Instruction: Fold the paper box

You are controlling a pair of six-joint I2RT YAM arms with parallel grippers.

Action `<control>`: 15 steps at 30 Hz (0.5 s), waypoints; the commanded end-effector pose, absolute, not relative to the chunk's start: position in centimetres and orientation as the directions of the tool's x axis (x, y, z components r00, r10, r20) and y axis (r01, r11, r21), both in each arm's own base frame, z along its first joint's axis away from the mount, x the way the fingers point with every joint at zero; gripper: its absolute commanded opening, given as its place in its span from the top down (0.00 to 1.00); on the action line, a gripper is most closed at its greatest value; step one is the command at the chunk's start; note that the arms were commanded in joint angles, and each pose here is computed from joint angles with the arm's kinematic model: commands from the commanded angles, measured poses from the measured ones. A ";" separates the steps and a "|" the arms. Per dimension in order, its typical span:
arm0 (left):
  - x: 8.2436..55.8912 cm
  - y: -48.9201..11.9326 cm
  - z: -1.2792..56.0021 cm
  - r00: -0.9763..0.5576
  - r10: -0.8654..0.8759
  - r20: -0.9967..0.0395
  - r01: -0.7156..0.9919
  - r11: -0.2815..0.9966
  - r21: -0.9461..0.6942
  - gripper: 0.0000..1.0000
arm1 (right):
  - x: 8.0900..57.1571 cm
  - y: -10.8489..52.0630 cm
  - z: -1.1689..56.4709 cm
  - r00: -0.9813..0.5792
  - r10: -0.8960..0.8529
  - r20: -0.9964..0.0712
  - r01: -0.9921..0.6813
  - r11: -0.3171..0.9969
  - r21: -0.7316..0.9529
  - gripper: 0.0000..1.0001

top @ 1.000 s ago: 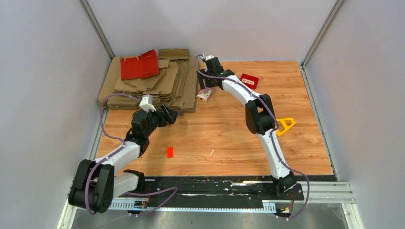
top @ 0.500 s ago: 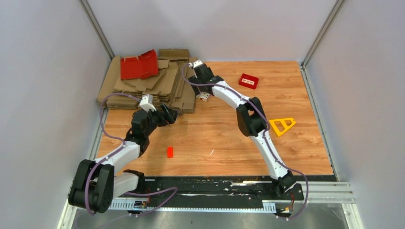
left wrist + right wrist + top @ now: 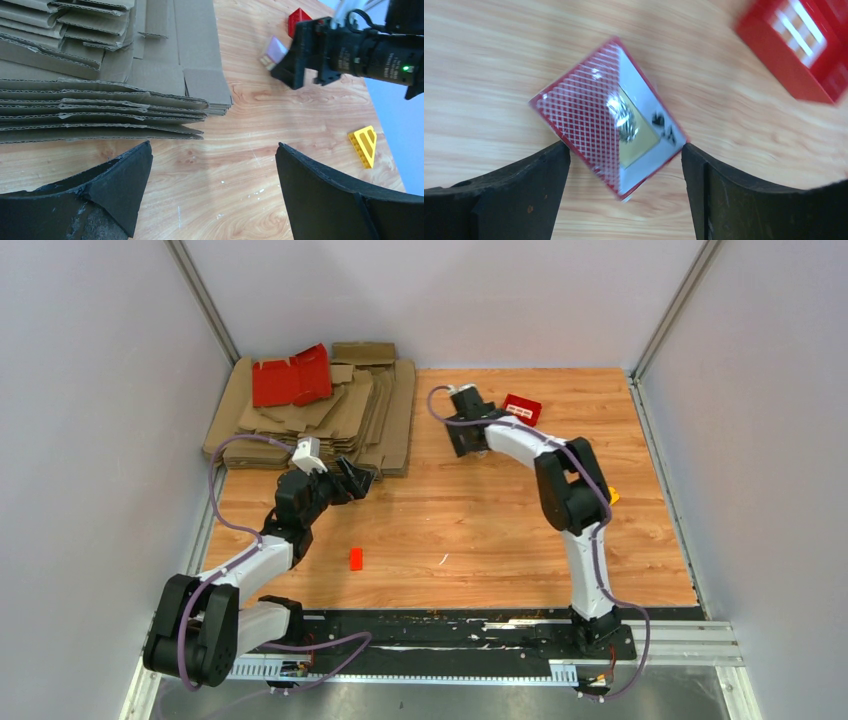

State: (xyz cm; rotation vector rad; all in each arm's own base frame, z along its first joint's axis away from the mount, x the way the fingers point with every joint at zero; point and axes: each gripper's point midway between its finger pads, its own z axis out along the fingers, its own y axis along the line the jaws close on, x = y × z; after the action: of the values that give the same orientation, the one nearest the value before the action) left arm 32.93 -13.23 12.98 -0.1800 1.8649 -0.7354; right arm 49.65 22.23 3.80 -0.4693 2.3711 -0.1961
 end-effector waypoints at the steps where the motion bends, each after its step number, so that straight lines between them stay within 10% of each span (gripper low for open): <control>1: 33.7 -13.3 15.1 -0.373 -0.453 -0.810 0.237 0.797 -0.555 0.00 | 50.1 11.6 5.4 -0.767 -0.156 -0.622 -0.028 0.977 -0.210 0.19; 15: 34.5 -11.2 16.5 -0.344 -0.398 -0.850 0.150 0.871 -0.468 0.00 | 45.6 14.8 13.1 -0.700 -0.056 -0.711 -0.106 0.994 0.027 0.12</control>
State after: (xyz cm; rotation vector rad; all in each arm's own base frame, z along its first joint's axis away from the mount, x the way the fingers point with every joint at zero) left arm 32.98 -12.33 12.45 -0.1937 1.9115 -0.6600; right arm 47.62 8.77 6.50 -0.0282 2.5010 -0.1257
